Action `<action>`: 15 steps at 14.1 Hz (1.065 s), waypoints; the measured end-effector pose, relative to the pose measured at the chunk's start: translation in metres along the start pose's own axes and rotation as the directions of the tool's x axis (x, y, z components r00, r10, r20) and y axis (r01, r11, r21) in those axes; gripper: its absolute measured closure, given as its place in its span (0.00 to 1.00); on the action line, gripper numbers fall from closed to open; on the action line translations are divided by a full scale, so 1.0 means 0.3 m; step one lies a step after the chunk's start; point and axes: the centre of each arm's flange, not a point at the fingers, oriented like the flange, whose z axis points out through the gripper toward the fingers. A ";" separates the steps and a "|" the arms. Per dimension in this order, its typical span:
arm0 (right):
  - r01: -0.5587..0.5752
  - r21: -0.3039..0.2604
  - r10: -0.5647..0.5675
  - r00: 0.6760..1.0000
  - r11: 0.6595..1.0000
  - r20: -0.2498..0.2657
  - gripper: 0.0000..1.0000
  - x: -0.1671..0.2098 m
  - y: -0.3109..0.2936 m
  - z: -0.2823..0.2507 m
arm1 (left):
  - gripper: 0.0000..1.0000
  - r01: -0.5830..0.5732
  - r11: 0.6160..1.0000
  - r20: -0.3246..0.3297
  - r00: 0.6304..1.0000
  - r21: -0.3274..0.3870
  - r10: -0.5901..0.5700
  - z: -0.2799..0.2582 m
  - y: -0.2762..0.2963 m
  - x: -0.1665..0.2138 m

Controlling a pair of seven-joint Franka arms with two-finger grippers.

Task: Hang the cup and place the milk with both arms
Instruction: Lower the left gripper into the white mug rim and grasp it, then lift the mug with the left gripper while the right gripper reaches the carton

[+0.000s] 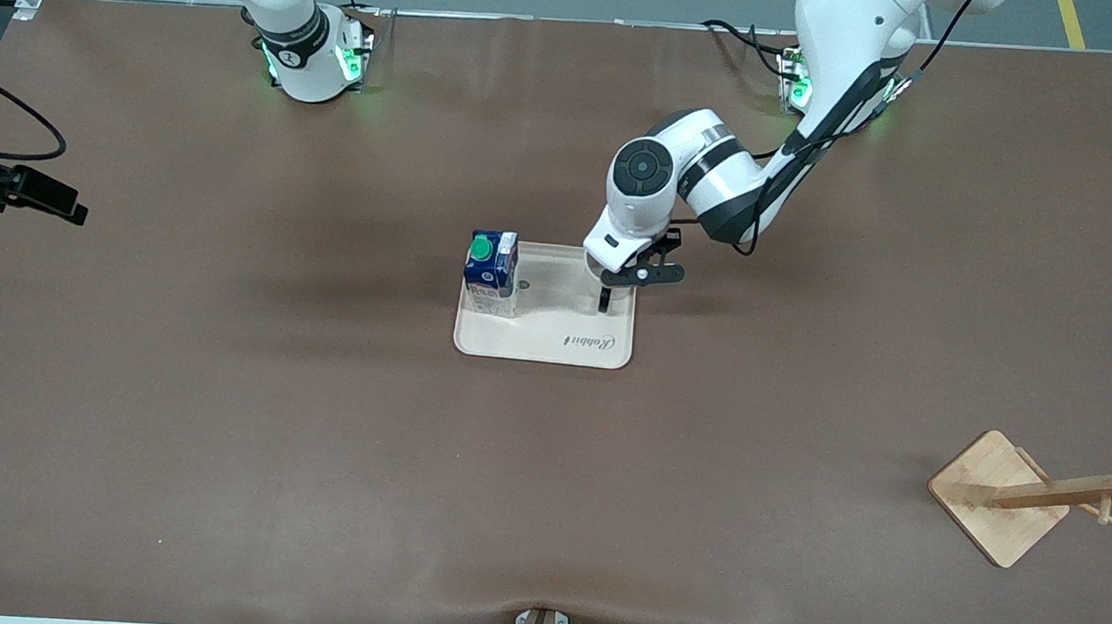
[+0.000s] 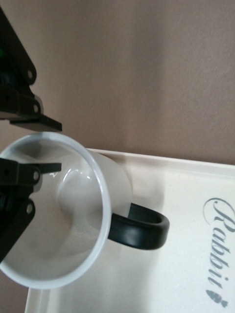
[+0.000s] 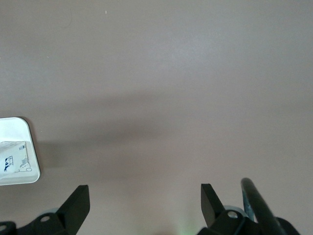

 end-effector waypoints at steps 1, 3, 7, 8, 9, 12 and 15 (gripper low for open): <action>0.001 0.000 -0.001 1.000 1.000 0.003 0.00 0.006 -0.002 0.008 | 0.82 -0.001 1.000 0.000 1.000 -0.008 0.001 0.005 0.012 0.003; 0.002 0.000 -0.002 1.000 1.000 -0.001 0.00 0.010 -0.005 0.010 | 0.93 0.000 1.000 -0.011 1.000 -0.029 -0.001 -0.018 0.033 0.019; 0.009 -0.001 -0.009 1.000 1.000 0.002 0.00 0.031 -0.018 0.036 | 0.93 0.024 0.998 -0.047 0.999 -0.056 -0.026 -0.153 0.049 0.092; 0.010 -0.002 -0.010 1.000 1.000 0.013 0.00 0.043 -0.021 0.057 | 0.93 0.035 0.998 -0.054 0.998 -0.048 -0.037 -0.220 0.040 0.122; 0.011 -0.003 -0.011 1.000 1.000 0.021 0.00 0.055 -0.023 0.077 | 0.93 0.040 0.998 -0.061 0.997 -0.038 -0.043 -0.300 0.025 0.155; 0.019 0.000 -0.019 1.000 1.000 0.025 0.00 0.070 -0.039 0.098 | 0.93 0.035 0.999 -0.092 0.995 -0.022 -0.037 -0.557 -0.079 0.264; 0.102 -0.001 -0.102 0.995 0.995 -0.013 0.00 0.083 -0.181 0.102 | 0.93 -0.025 0.999 -0.138 0.990 -0.025 0.022 -0.761 -0.353 0.430</action>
